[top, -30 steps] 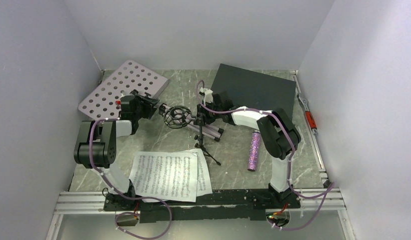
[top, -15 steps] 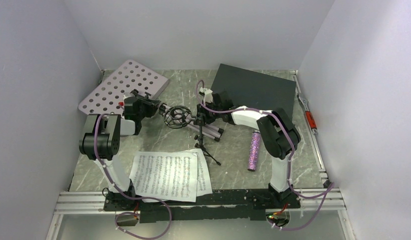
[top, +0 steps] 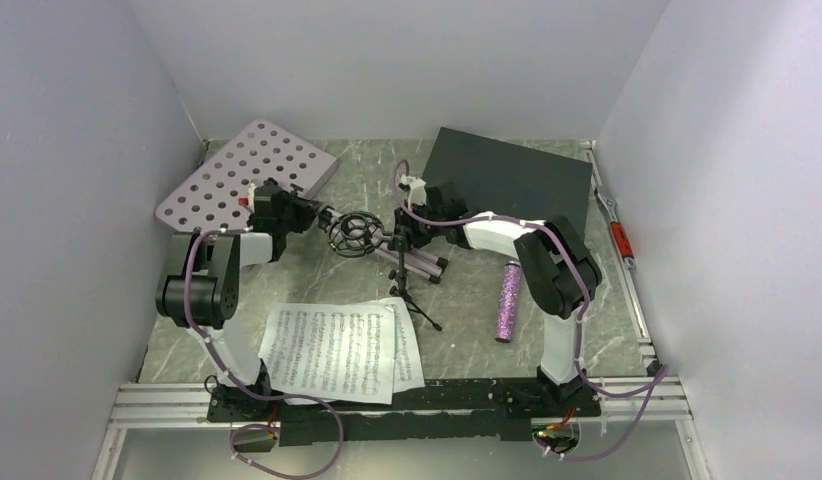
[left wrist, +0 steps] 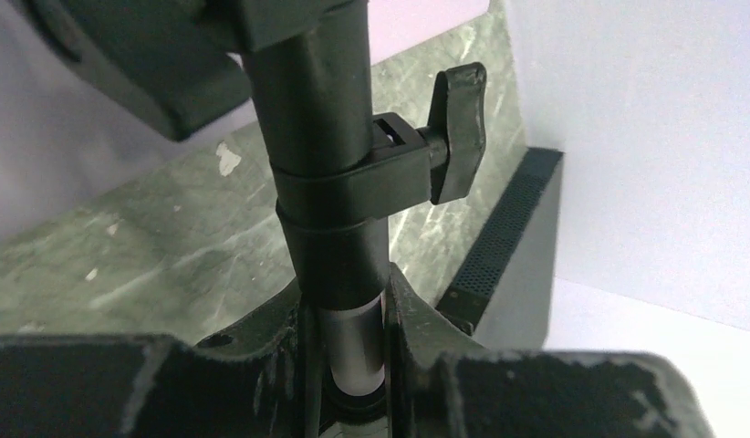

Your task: Set up the instrument practice props

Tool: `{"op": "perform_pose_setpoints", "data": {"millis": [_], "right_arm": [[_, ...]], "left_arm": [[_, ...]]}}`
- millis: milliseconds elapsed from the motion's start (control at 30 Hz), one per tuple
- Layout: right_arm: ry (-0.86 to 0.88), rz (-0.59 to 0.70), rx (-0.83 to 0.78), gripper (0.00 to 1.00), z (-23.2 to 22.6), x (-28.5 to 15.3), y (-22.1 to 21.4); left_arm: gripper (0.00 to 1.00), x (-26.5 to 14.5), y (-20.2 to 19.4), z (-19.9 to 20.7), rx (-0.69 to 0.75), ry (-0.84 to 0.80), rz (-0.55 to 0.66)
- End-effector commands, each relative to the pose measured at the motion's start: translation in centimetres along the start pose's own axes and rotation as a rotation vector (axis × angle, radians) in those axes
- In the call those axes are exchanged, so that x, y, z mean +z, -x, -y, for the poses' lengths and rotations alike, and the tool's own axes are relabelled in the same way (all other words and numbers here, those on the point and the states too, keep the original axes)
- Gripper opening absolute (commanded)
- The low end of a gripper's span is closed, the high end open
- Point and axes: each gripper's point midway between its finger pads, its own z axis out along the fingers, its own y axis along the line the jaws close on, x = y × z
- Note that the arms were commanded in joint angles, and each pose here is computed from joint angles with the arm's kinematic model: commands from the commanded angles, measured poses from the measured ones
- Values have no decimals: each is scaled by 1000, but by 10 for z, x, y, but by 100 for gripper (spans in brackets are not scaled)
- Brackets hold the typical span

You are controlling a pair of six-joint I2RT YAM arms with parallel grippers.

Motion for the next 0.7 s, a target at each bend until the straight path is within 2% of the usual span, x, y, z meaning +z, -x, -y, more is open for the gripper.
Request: {"op": "perform_pose_setpoints", "data": {"millis": [0, 67, 133, 333, 667], "right_arm": [[6, 14, -8, 15, -1, 2, 10], [23, 14, -12, 23, -4, 3, 12], [35, 14, -14, 27, -6, 4, 13], [123, 49, -50, 27, -21, 6, 28], [229, 97, -117, 27, -46, 8, 60]], "left_arm": [[3, -34, -3, 98, 257, -153, 53], [3, -43, -2, 113, 306, -166, 75], [3, -50, -3, 128, 336, -184, 76], [3, -66, -8, 172, 424, -288, 44], [3, -93, -22, 221, 527, -384, 13]]}}
